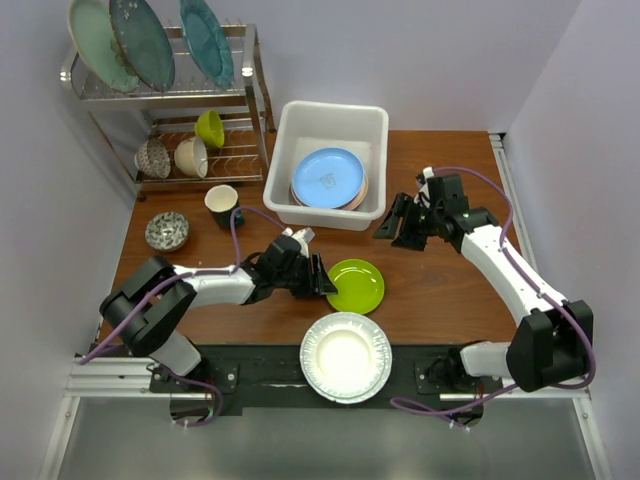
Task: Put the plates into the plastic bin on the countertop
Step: Pick up the plate at the center of the board.
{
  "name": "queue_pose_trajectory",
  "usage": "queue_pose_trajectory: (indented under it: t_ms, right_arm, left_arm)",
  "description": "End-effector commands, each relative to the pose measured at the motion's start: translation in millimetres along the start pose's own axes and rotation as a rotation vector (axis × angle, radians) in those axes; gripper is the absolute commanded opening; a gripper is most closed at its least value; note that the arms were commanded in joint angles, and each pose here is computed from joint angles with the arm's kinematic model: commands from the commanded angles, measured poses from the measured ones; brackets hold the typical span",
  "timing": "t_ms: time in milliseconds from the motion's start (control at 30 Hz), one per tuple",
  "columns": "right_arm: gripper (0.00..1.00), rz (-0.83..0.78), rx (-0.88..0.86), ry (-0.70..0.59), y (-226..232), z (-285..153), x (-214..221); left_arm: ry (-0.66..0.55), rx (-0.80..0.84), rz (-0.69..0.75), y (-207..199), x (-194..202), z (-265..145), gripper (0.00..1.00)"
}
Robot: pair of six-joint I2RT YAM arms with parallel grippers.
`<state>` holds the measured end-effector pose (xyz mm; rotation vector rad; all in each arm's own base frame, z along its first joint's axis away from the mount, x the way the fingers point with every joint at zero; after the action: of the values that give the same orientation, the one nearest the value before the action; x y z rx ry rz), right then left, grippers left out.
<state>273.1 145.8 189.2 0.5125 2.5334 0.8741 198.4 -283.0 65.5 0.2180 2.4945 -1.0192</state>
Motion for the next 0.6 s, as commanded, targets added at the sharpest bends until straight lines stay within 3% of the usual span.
queue_pose_trajectory:
  t_ms: [0, 167, 367, 567]
  right_arm:
    - [0.62, -0.024, -0.037, -0.005, 4.0, -8.0, 2.9]
    - [0.61, -0.025, -0.035, -0.006, 3.3, -8.3, 3.8]
    - [0.61, -0.023, -0.03, -0.008, 0.5, -6.8, 4.4]
    - [0.61, -0.033, -0.025, -0.013, -1.0, -8.6, 5.6]
  left_arm:
    - [-0.065, 0.01, 0.018, -9.5, -17.0, 3.0, 0.49]
    - [-0.073, 0.008, 0.02, -9.9, -19.3, 4.4, 0.38]
    - [-0.055, 0.001, 0.019, -7.5, -17.8, 9.7, 0.03]
    - [-0.072, -0.029, 0.013, -4.0, -18.4, 5.2, 0.0]
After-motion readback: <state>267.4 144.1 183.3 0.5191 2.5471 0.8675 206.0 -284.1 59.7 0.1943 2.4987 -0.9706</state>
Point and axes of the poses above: each gripper's point midway between its finger pads, its own z axis out along the fingers, its own y axis along the line the jaws close on, x = y × z, the point moved 4 cm from there along -z, back along the fingers, and after that the axes turned 10 degrees about z, right-handed, at the moved point
